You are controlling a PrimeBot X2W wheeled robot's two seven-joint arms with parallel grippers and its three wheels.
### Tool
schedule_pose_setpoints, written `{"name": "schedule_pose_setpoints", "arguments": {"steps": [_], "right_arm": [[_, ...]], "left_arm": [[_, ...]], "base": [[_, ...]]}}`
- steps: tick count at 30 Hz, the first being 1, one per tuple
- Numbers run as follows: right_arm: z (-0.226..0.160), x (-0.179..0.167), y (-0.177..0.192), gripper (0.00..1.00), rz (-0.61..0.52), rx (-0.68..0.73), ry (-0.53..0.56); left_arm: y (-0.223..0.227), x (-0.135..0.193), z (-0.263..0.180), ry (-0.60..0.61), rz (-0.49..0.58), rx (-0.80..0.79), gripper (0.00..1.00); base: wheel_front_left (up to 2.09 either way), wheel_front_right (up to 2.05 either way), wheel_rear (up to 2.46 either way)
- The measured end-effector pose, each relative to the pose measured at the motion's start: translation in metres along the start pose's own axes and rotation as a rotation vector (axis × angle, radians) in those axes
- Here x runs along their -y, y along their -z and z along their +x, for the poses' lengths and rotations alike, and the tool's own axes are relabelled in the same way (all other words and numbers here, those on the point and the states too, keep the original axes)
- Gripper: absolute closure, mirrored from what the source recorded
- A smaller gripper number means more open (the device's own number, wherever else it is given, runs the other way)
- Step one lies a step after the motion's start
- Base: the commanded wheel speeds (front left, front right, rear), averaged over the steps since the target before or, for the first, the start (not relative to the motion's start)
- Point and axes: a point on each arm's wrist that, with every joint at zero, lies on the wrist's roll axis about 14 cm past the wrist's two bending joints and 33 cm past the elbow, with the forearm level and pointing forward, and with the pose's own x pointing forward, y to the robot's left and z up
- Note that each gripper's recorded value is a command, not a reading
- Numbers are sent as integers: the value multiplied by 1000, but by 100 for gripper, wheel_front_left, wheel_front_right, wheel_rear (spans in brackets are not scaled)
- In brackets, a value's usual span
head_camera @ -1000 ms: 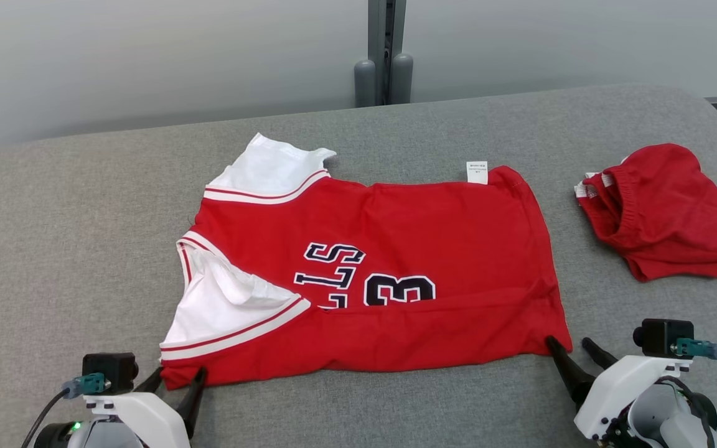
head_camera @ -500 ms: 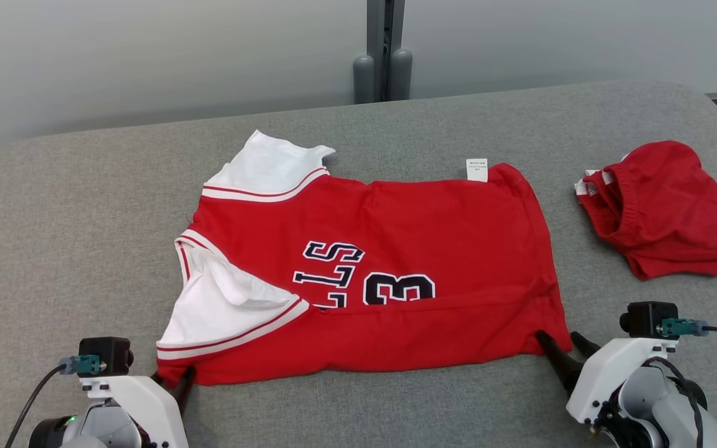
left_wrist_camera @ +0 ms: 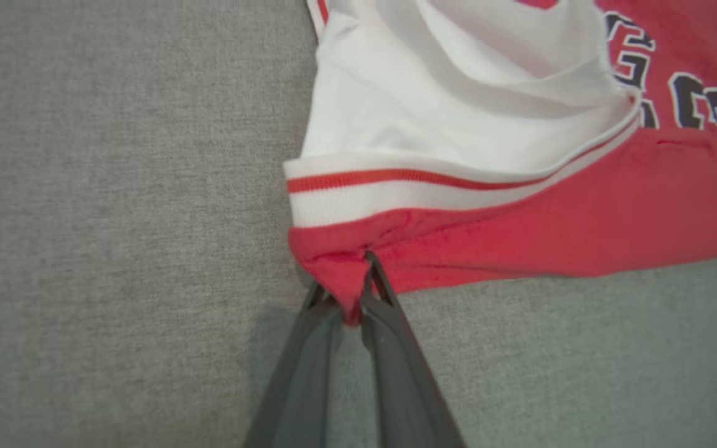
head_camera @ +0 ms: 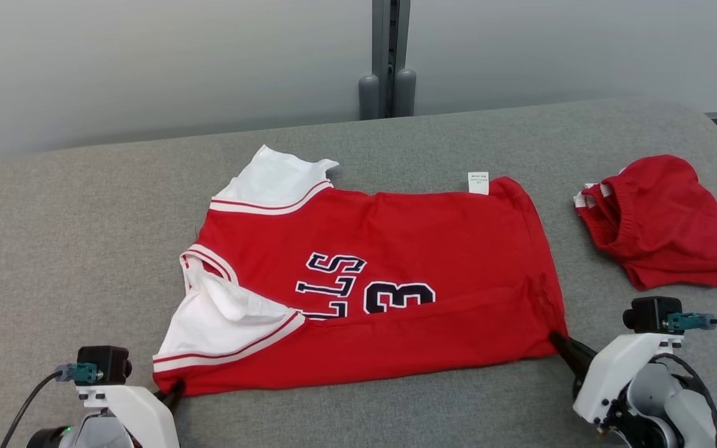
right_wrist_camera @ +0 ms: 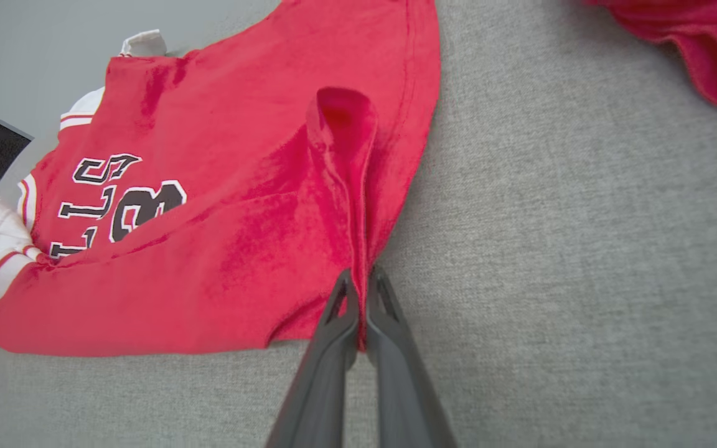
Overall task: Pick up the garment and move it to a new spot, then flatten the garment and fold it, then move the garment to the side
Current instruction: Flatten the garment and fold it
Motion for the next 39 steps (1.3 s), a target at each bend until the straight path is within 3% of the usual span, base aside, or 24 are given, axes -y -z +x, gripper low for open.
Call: {"name": "schedule_pose_setpoints", "arguments": {"steps": [11, 28, 29, 30, 31, 39], "right_arm": [[-29, 11, -1, 100, 2, -105, -32], [-61, 30, 41, 100, 74, -309, -3], [-62, 31, 41, 60, 77, -307, 1], [-63, 31, 42, 5, 77, -311, 3], [-63, 31, 43, 0, 81, -313, 5], [-69, 25, 44, 0, 95, -318, 0]], "left_arm": [[13, 11, -34, 49, -2, -46, 100], [51, 22, -82, 36, -57, -147, 100], [51, 22, -83, 34, -60, -150, 100], [54, 23, -84, 36, -64, -159, 58], [56, 24, -84, 38, -66, -166, 0], [56, 24, -85, 32, -45, -176, 0]], "base": [[0, 0, 0], [0, 0, 0], [0, 0, 0], [0, 0, 0], [0, 0, 0], [0, 0, 0]]}}
